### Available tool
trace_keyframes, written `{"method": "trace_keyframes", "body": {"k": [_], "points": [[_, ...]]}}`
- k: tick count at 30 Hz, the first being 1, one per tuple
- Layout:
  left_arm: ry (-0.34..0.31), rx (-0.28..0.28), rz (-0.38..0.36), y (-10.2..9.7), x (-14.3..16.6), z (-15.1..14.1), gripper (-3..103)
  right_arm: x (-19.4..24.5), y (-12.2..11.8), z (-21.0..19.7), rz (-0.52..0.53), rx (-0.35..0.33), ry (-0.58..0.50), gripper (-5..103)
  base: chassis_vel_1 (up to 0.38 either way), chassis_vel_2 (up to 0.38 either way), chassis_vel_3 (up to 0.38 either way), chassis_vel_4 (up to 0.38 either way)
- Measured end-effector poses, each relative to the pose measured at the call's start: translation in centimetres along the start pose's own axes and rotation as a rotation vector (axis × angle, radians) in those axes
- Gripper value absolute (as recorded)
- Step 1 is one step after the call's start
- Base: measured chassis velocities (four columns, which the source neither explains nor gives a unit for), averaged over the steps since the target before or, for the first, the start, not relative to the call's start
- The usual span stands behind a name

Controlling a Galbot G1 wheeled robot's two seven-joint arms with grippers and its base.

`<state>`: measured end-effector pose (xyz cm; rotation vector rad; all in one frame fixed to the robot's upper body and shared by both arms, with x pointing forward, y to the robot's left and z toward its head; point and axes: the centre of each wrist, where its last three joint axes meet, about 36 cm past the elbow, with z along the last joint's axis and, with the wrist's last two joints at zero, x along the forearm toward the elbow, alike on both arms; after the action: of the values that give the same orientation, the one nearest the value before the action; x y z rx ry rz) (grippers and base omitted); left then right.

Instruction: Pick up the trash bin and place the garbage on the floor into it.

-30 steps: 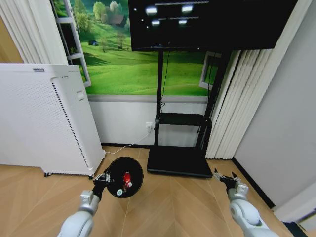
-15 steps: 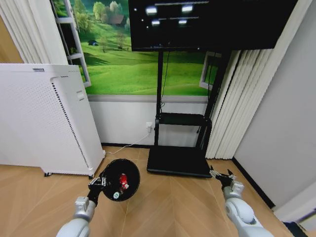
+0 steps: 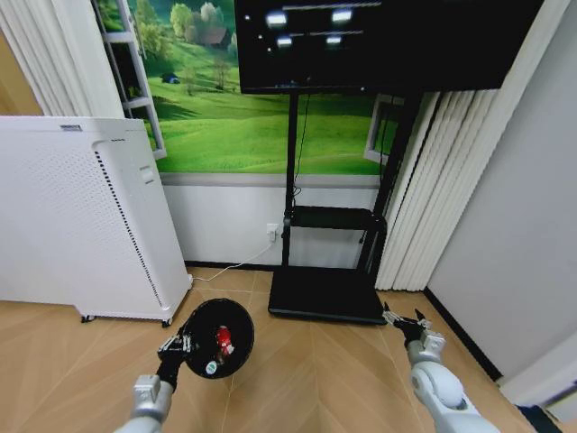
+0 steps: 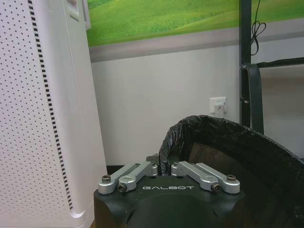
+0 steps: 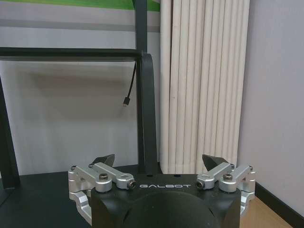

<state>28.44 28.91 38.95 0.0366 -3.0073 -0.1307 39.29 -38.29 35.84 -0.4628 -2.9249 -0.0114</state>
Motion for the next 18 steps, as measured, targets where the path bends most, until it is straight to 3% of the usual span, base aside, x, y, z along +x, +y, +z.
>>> {"method": "trace_keyframes", "body": {"k": [8, 18], "points": [[-0.003, 0.001, -0.018, 0.08, 0.61, 0.41, 7, 0.0, 0.0, 0.02, -0.001, 0.0, 0.0, 100, -0.026, -0.031, 0.019, 0.03], [-0.011, 0.003, -0.02, 0.16, 0.61, 0.81, 7, -0.01, -0.02, 0.02, -0.001, 0.0, -0.001, 100, -0.153, -0.146, 0.143, 0.148]]}}
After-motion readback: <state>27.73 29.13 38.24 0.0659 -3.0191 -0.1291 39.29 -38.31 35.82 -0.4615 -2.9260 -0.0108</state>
